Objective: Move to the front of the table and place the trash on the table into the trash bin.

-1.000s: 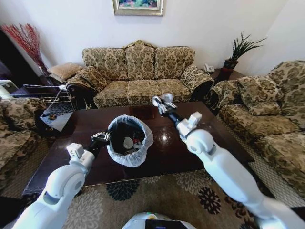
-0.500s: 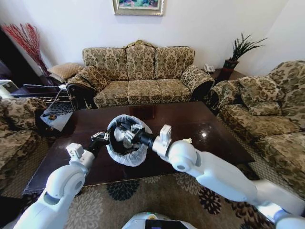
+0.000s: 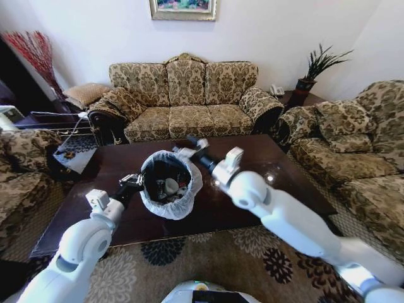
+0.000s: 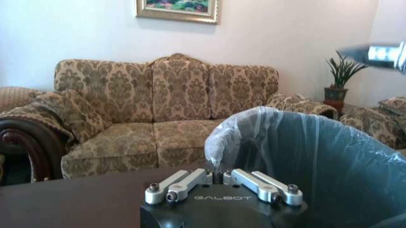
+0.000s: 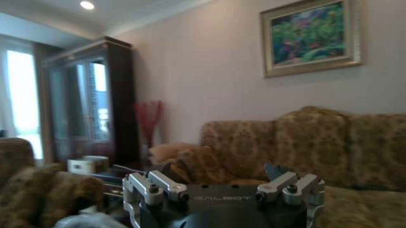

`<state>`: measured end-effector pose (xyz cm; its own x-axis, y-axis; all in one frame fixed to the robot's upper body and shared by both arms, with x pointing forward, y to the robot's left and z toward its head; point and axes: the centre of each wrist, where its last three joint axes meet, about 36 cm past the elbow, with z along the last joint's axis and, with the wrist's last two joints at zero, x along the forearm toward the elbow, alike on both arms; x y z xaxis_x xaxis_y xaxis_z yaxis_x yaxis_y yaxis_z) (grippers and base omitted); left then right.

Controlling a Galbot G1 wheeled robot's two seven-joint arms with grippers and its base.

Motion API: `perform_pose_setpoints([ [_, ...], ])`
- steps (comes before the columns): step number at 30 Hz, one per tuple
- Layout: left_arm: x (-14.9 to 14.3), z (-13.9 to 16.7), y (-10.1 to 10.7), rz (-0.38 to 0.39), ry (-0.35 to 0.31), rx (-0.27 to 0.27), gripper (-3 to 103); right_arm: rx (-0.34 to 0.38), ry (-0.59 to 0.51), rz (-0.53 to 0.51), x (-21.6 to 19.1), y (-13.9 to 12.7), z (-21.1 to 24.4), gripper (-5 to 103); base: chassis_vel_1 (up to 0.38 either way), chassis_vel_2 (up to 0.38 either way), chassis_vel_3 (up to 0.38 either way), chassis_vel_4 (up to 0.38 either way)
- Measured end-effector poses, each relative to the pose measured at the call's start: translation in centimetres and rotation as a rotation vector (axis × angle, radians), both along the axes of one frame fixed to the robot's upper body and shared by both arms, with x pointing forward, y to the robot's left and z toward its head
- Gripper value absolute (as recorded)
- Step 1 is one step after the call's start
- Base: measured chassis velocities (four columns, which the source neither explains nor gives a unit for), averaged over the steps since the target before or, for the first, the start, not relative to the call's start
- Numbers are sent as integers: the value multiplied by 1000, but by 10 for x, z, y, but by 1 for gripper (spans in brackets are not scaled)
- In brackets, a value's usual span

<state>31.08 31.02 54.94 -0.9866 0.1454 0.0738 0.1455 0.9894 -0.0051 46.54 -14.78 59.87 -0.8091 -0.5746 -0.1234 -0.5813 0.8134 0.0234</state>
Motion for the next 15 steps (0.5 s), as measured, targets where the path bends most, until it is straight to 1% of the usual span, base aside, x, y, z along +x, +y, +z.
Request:
perform_pose_setpoints([
  [1, 0, 0, 0, 0, -1, -1, 3, -20, 10, -53, 7, -13, -7, 97, 0, 0, 0, 0],
  [2, -1, 0, 0, 2, -1, -1, 3, -43, 34, -113, 13, -30, -17, 99, 0, 0, 0, 0],
  [4, -1, 1, 1, 4, -1, 0, 3, -77, 108, -209, 19, -61, -35, 100, 0, 0, 0, 0],
  [5, -1, 1, 1, 4, -1, 0, 3, -77, 108, -209, 19, -61, -35, 100, 0, 0, 0, 0],
  [6, -1, 1, 1, 5, -1, 2, 3, -85, 140, -238, 20, -72, -42, 100, 0, 0, 0, 0],
  [7, -2, 1, 1, 3, -2, 4, 3, -95, 203, -295, 22, -91, -62, 100, 0, 0, 0, 0],
  [8, -2, 2, 1, 1, -3, 4, 3, -99, 239, -330, 24, -101, -77, 100, 0, 0, 0, 0],
  [9, -2, 2, 1, 1, -3, 4, 3, -99, 239, -330, 24, -101, -77, 100, 0, 0, 0, 0],
  [11, -3, 2, -1, -4, -3, 3, 3, -108, 328, -424, 34, -124, -124, 100, 0, 0, 0, 0],
  [12, -3, 2, -1, -4, -3, 3, 3, -108, 328, -424, 34, -124, -124, 100, 0, 0, 0, 0],
  [14, -4, 1, -1, -7, 4, 2, 3, -115, 372, -498, 43, -140, -175, 100, 0, 0, 0, 0],
  [15, -4, 1, -1, -7, 4, 2, 3, -115, 372, -498, 43, -140, -175, 100, 0, 0, 0, 0],
])
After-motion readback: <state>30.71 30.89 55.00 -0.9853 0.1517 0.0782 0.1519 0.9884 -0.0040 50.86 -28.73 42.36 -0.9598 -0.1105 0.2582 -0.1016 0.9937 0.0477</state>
